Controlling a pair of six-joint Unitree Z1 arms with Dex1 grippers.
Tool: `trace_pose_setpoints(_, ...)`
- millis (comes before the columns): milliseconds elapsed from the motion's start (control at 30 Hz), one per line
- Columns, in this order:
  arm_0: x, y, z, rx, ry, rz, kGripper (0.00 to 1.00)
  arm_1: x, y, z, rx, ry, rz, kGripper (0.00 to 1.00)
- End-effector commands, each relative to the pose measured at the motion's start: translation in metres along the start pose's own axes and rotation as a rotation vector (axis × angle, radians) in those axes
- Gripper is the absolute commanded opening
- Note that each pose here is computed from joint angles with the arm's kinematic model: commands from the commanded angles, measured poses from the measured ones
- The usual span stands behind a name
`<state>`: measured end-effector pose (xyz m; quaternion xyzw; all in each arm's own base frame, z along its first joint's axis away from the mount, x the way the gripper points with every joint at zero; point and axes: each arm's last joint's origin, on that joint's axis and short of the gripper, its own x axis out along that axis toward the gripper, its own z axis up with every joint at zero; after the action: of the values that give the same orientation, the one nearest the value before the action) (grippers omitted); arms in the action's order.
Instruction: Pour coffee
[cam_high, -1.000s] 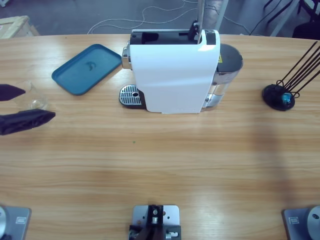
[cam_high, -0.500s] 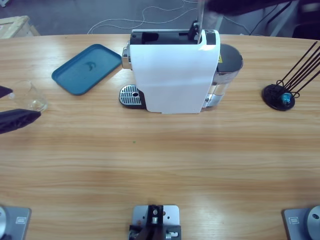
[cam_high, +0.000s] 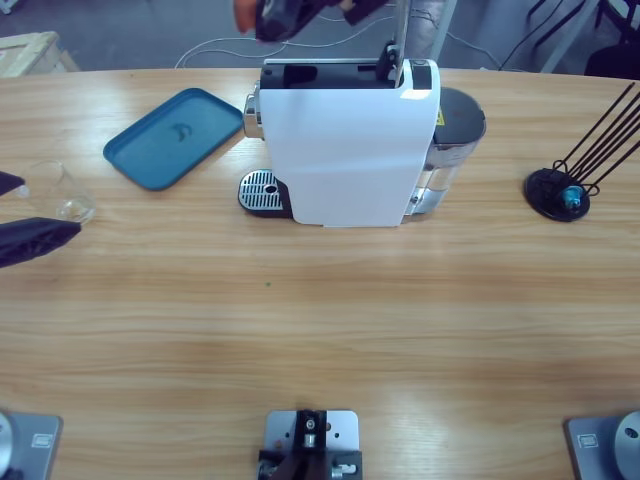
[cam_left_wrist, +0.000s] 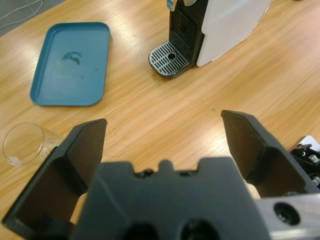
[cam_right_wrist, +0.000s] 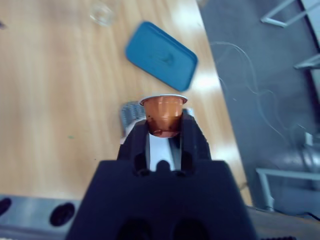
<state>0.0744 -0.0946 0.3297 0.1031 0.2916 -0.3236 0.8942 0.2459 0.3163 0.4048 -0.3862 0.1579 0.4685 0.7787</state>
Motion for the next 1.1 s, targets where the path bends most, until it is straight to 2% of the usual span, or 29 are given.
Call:
trace_pose_setpoints(33, 0.001, 0.003, -0.014, -0.001, 0.012, 0.016, 0.991, 0.051, -0.016, -0.027, -0.018, 0.123, -0.019, 0.0)
trace_pose_setpoints(400, 0.004, 0.002, -0.014, -0.002, 0.022, 0.018, 0.991, 0.084, -0.005, -0.044, -0.02, 0.169, 0.051, 0.0)
trace_pose_setpoints(1100, 0.012, 0.0, -0.016, 0.004, 0.041, 0.022, 0.991, 0.083, -0.004, -0.057, 0.005, 0.194, 0.076, 0.0)
